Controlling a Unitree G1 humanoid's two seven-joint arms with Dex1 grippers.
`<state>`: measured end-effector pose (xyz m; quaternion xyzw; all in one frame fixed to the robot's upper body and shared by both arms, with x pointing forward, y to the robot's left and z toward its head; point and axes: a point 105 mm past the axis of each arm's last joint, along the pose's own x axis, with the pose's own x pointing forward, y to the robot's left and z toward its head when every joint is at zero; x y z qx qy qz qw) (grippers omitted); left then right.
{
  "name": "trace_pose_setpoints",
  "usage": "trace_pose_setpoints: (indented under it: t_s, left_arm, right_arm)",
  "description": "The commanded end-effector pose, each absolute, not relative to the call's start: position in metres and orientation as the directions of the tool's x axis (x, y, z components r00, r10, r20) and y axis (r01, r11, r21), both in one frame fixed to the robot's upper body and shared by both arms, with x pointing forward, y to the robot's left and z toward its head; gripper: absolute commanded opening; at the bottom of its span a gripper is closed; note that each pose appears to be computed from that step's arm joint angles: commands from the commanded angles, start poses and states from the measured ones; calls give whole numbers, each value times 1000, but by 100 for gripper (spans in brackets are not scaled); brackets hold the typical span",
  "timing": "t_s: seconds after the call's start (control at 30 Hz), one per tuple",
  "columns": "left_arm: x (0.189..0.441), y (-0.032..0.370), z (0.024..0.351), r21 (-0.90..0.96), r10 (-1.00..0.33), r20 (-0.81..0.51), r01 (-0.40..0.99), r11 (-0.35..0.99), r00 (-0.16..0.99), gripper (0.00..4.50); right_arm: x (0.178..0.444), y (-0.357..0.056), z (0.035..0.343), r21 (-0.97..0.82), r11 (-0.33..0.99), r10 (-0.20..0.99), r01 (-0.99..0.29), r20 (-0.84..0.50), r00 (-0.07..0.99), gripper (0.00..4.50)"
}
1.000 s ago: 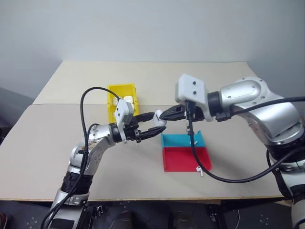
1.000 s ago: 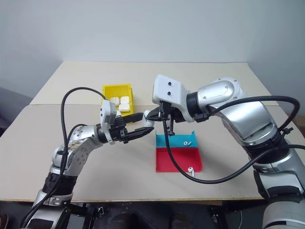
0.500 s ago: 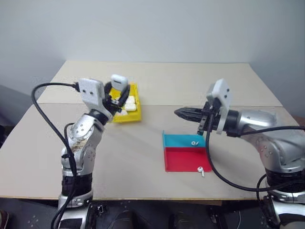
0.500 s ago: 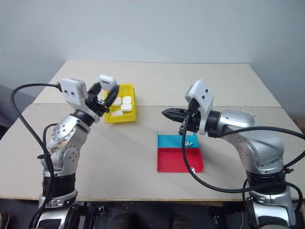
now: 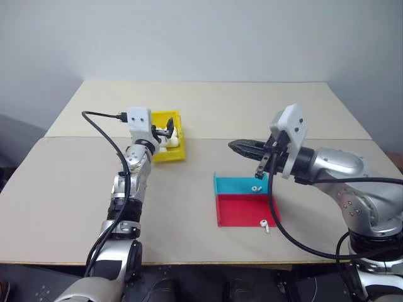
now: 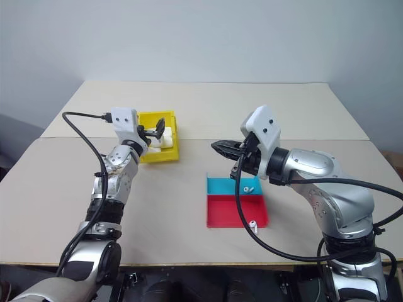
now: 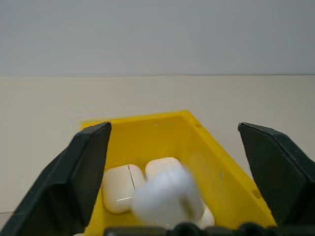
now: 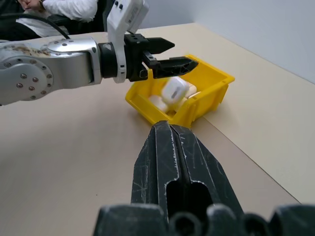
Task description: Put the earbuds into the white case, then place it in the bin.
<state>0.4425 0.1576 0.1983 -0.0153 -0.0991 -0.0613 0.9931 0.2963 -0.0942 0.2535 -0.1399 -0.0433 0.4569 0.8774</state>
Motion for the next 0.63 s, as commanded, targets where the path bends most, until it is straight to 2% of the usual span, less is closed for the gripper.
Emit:
trace_pose_setpoints:
  t_s: [0.03,0.13,0.23,0.33,0.47,0.63]
  left_arm:
    - [433,156,227,4,-160,332,168,986,930,447]
    - [416,161,229,26,-245,341,251,968,908,447]
    - [386,176,231,67,-328,311,324,944,892,447]
    - [349,182,230,138,-446,238,424,895,863,447]
    - [288,182,230,194,-616,120,591,783,778,447]
    - [240,178,224,220,-690,-13,675,704,724,447]
  right_arm:
    - [287,-93,268,-318,548,817,-774,3,577,0]
    - [288,-97,263,-282,593,787,-754,3,617,0]
    - [287,-99,259,-277,614,772,-739,20,635,0]
    - [287,-103,255,-286,647,749,-707,61,660,0]
    - [285,-111,240,-256,635,755,-729,7,656,0]
    - [279,-117,231,-264,578,790,-772,-58,611,0]
